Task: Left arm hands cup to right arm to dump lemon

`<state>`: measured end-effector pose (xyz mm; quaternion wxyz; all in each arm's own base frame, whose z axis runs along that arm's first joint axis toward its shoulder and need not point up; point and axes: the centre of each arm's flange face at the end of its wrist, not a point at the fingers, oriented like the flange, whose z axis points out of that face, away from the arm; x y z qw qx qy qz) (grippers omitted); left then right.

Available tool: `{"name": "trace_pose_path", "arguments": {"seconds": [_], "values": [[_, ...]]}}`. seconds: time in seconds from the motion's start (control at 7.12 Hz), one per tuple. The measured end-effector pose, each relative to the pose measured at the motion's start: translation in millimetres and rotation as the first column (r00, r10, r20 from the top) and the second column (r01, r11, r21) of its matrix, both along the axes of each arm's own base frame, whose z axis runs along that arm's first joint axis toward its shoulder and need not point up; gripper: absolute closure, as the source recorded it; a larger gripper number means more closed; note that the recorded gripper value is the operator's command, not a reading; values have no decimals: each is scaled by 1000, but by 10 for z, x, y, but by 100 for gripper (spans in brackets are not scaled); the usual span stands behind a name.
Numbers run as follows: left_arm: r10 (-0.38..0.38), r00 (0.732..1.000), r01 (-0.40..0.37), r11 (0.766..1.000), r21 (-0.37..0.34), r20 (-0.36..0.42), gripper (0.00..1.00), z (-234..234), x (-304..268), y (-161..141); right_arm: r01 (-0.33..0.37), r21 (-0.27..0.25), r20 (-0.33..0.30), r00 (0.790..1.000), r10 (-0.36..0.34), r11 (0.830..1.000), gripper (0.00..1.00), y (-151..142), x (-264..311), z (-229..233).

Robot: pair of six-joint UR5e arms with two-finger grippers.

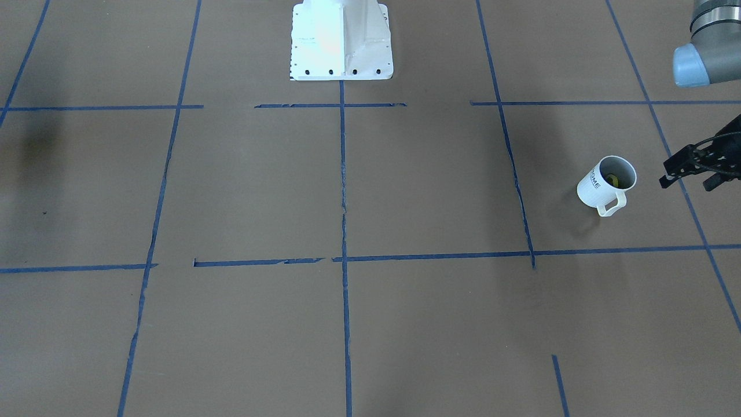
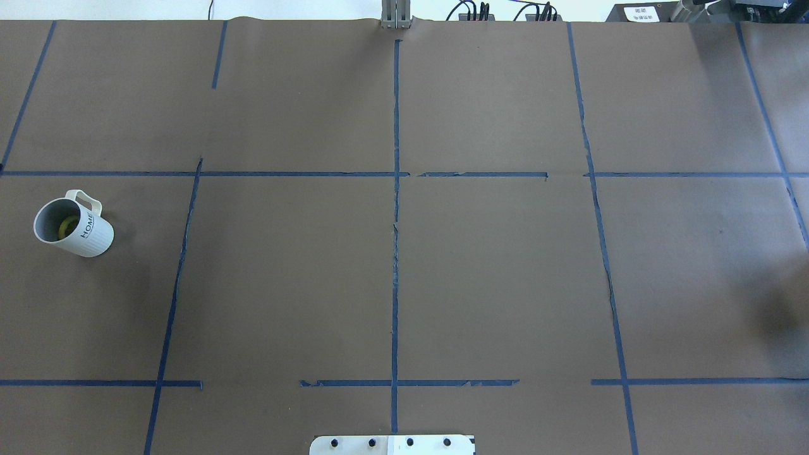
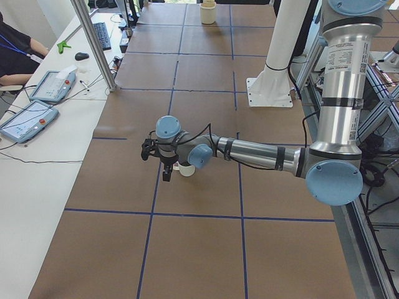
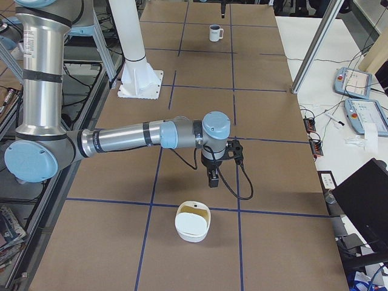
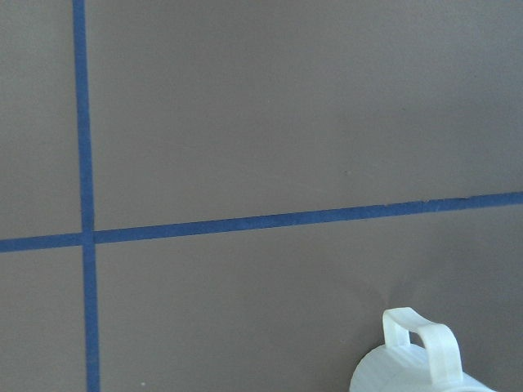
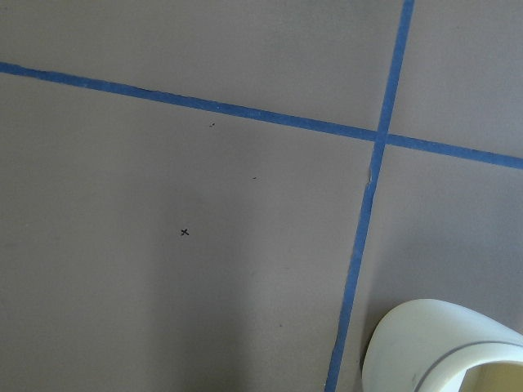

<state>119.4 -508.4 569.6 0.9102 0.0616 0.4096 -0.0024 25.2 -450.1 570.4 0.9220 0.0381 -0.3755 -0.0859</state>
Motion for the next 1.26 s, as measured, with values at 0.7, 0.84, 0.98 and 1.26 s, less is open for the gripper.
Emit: {"name": "trace_pose_path", "arguments": {"seconds": [0.7, 0.84, 0.98, 1.26], "values": [[46, 999, -45, 997, -62, 13, 31, 148, 461, 333, 0, 6, -1, 1000, 0, 1000, 0, 7, 2, -33], [48, 999, -47, 996, -70, 10, 88, 121, 525, 359, 0, 4, -1, 1000, 0, 1000, 0, 7, 2, -26], [40, 999, -39, 996, -81, 7, 96, 97, 552, 377, -1, 3, -2, 1000, 1, 1000, 0, 7, 2, -19], [24, 1000, -24, 995, -93, 4, 100, 59, 560, 387, -1, 2, -2, 1000, 1, 1000, 0, 7, 2, -16]]}}
